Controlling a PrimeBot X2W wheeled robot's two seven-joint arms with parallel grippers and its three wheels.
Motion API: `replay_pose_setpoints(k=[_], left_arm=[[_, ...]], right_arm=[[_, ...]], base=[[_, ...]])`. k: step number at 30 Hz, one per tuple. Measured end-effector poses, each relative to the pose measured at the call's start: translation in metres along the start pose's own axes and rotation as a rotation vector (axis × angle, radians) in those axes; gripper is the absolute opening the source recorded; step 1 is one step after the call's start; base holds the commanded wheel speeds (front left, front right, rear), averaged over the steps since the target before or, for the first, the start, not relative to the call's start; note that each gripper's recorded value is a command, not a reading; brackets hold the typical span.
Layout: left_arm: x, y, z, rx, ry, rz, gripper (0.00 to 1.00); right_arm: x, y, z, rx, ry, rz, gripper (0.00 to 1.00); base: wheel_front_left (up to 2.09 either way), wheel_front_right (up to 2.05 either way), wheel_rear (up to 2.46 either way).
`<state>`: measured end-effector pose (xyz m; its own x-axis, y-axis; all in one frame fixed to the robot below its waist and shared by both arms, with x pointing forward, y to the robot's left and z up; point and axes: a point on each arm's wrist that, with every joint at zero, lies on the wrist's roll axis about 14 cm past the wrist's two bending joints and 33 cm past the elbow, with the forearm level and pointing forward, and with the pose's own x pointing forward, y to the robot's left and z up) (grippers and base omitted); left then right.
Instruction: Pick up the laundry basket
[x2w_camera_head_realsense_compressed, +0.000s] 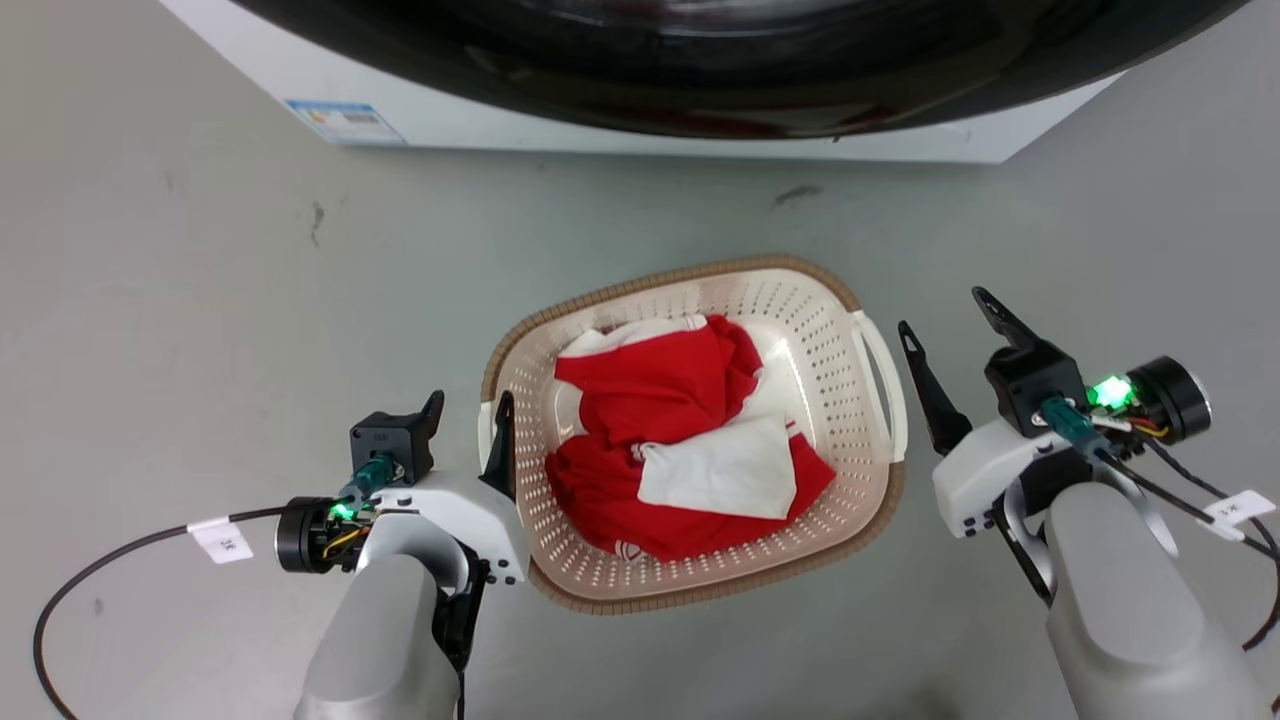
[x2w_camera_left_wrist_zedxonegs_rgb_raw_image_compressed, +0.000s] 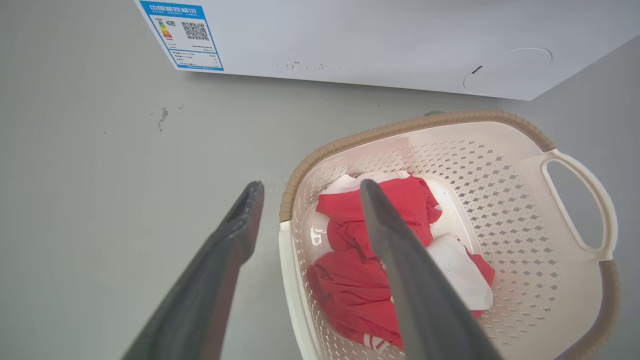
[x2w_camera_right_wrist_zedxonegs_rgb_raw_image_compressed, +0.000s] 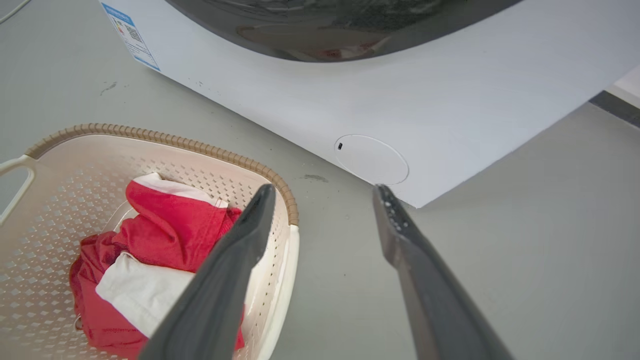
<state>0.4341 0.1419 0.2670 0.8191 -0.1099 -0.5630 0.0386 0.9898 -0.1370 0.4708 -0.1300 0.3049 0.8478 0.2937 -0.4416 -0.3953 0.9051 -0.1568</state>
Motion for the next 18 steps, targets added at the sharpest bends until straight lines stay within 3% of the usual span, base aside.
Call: replay_pose_setpoints(k=[18], left_arm=[[0.023, 0.004, -0.071, -0.019, 0.196, 0.016, 1.0]], right_arm=[[0.028, 0.029, -0.088, 0.006, 0.235, 0.119, 1.0]], base=[[0.0, 0.0, 0.0]])
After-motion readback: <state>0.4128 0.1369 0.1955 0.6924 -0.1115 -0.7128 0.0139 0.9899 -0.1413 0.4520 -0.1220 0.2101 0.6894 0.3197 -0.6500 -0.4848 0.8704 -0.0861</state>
